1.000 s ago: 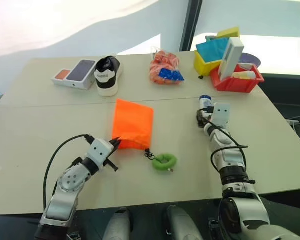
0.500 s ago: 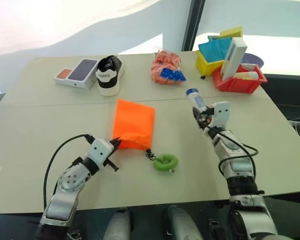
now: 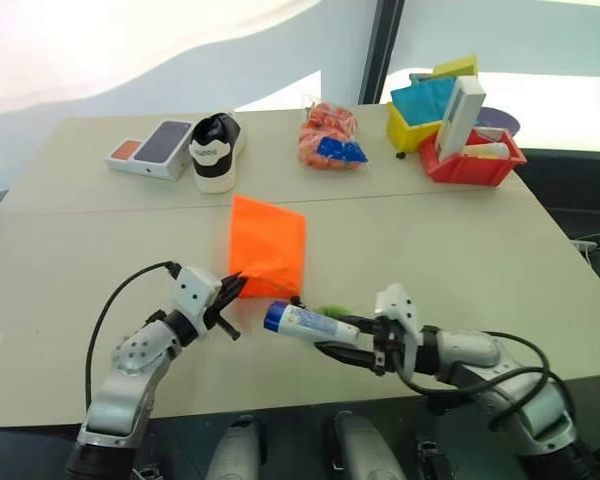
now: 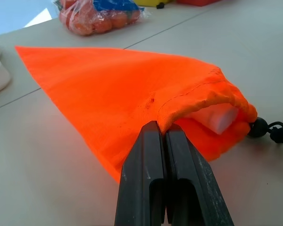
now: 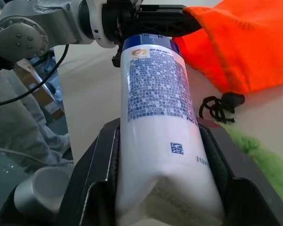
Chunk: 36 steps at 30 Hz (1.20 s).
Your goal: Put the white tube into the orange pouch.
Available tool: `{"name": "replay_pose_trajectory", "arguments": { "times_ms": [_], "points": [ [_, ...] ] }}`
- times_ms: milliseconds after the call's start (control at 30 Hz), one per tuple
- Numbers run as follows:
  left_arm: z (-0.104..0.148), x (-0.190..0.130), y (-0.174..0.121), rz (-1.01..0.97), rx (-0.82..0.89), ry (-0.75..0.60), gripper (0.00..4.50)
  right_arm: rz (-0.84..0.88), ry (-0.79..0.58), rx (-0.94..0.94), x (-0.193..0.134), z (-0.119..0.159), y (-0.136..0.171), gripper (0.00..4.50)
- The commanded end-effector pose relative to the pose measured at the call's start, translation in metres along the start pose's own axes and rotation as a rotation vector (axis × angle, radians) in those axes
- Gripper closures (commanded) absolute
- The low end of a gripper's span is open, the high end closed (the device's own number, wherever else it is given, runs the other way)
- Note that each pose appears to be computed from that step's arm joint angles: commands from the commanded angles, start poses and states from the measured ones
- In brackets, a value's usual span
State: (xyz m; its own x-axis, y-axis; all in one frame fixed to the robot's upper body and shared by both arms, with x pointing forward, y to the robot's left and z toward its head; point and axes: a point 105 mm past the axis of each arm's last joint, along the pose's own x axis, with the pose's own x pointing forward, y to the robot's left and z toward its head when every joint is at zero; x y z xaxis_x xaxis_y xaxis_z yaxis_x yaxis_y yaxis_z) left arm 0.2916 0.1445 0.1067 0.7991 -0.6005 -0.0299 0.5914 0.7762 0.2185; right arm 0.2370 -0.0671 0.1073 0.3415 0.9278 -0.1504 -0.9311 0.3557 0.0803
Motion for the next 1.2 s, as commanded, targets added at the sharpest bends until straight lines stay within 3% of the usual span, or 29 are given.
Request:
{"name": "replay_pose_trajectory", "arguments": {
  "times_ms": [33, 233, 700, 1200],
  "points": [
    [0.019, -0.001, 0.004, -0.018, 0.032, -0.043, 4.50, -0.048, -0.003, -0.051, 0.013, 0.000, -0.004, 2.75],
    [0.025, 0.000, 0.007, -0.019, 0.028, -0.051, 4.50, -0.115, 0.002, -0.085, 0.025, -0.006, -0.012, 2.75],
    [0.034, 0.003, -0.012, -0.107, 0.025, -0.061, 4.50, -0.391, -0.091, -0.075, 0.030, 0.012, -0.051, 2.75],
    [0.038, 0.008, -0.032, -0.179, -0.004, -0.064, 4.50, -0.392, -0.035, -0.167, 0.089, 0.032, -0.053, 2.75]
  ]
}}
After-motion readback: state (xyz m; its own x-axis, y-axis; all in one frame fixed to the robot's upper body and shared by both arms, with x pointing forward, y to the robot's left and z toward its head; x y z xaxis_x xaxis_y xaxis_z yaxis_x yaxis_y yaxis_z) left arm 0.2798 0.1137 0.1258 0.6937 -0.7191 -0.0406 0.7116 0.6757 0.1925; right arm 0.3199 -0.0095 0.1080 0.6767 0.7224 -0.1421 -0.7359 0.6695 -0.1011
